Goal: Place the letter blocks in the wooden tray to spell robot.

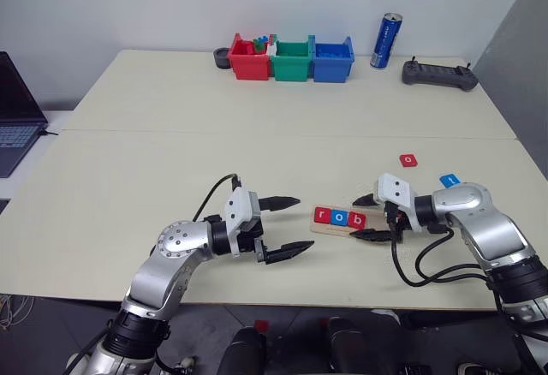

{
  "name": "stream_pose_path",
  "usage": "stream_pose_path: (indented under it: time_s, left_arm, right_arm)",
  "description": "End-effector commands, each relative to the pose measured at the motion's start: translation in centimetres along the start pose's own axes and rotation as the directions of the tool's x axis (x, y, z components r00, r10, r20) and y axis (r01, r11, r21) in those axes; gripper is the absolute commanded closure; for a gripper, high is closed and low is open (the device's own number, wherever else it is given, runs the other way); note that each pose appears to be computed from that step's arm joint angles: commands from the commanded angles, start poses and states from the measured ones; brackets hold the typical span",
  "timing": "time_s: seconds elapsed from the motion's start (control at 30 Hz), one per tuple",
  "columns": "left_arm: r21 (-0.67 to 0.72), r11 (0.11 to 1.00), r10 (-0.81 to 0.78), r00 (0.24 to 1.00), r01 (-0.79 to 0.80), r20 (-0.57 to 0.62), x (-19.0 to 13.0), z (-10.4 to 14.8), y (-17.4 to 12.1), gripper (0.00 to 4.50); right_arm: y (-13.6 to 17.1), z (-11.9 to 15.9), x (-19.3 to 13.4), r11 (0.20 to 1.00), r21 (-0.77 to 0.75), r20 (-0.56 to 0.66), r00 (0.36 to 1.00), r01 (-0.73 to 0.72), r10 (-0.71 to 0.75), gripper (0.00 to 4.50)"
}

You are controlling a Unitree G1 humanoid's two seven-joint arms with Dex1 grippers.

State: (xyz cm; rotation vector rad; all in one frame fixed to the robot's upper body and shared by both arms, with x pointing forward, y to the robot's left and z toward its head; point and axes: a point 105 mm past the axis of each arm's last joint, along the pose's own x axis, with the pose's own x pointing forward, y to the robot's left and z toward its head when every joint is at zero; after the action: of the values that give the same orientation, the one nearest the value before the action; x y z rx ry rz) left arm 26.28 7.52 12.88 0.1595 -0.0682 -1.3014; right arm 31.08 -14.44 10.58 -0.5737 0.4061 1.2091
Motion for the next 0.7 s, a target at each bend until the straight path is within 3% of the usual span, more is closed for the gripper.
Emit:
stream_pose_path:
  time_s: [0.03,0.27,0.7]
  left_arm:
    - [0.034,0.999,0.004,1.0,-0.004,0.015,-0.1,0.7,0.1,0.0]
    - [0.029,1.0,-0.006,1.0,0.005,0.015,-0.1,0.5,0.1,0.0]
    - [0.028,0.999,-0.023,1.0,0.022,0.015,0.0,0.2,0.0,0.0]
  right_arm:
    - [-0.9,1.9,-1.0,0.999,-0.028,0.051,0.998,0.042,-0.041,0.02]
    - [-1.4,2.0,-2.4,0.995,-0.018,0.051,0.994,0.097,-0.096,0.02]
    - [-1.2,0.7,-0.9,0.988,-0.062,0.023,0.99,0.142,-0.141,0.02]
